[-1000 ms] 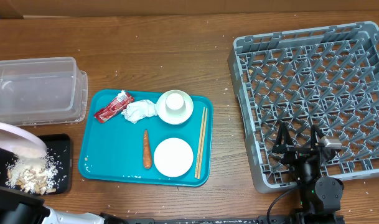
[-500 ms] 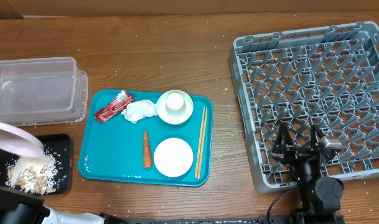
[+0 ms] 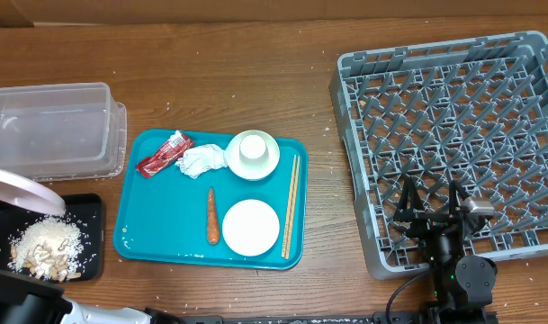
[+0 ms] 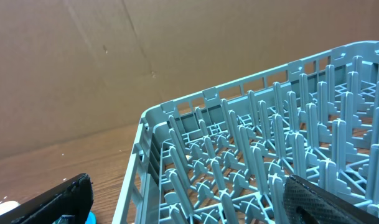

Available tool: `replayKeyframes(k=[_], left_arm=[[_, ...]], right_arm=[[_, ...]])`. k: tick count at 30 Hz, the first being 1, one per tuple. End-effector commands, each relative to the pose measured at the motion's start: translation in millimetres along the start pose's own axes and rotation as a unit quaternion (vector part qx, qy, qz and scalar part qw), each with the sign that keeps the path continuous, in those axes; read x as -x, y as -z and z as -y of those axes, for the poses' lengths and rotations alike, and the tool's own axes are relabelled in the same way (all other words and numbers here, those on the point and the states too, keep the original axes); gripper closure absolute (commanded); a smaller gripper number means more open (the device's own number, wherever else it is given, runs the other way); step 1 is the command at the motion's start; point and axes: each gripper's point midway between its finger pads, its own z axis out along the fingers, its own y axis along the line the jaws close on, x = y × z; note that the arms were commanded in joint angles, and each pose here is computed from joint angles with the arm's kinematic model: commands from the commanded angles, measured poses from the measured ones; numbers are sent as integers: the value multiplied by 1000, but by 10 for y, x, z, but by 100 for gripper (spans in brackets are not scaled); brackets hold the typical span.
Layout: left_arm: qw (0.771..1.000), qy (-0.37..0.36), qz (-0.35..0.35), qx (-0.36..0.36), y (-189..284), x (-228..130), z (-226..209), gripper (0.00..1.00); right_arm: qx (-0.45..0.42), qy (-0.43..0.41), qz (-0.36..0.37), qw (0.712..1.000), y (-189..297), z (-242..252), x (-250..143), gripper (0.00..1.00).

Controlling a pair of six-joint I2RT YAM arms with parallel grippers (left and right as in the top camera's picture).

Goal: Sort waste into correct bins and load items into the dishwasher
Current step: 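Tilt the plate with the left gripper to dump rice onto black tray, then carry the emptied plate back and set it on the teal tray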

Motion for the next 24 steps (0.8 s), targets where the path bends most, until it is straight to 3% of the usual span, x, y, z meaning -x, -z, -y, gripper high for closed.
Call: replayKeyframes(k=[1,4,11,19,24], left_arm=[[999,-27,6,-39,65,27,170,96],[1000,3,4,9,56,11,5,96],[999,15,-34,29,92,-309,14,96],[989,-11,-79,124,-10,-822,134,96],[973,-69,-134,173,-304,-1228,284,96]], right_arm=[[-1,0,0,1000,-2,12,-24,0],[-1,0,0,1000,-2,12,-24,0],[-1,0,0,1000,-2,12,-24,0],[-1,0,0,1000,-2,12,-24,0],[-1,0,0,1000,-2,12,-24,0]])
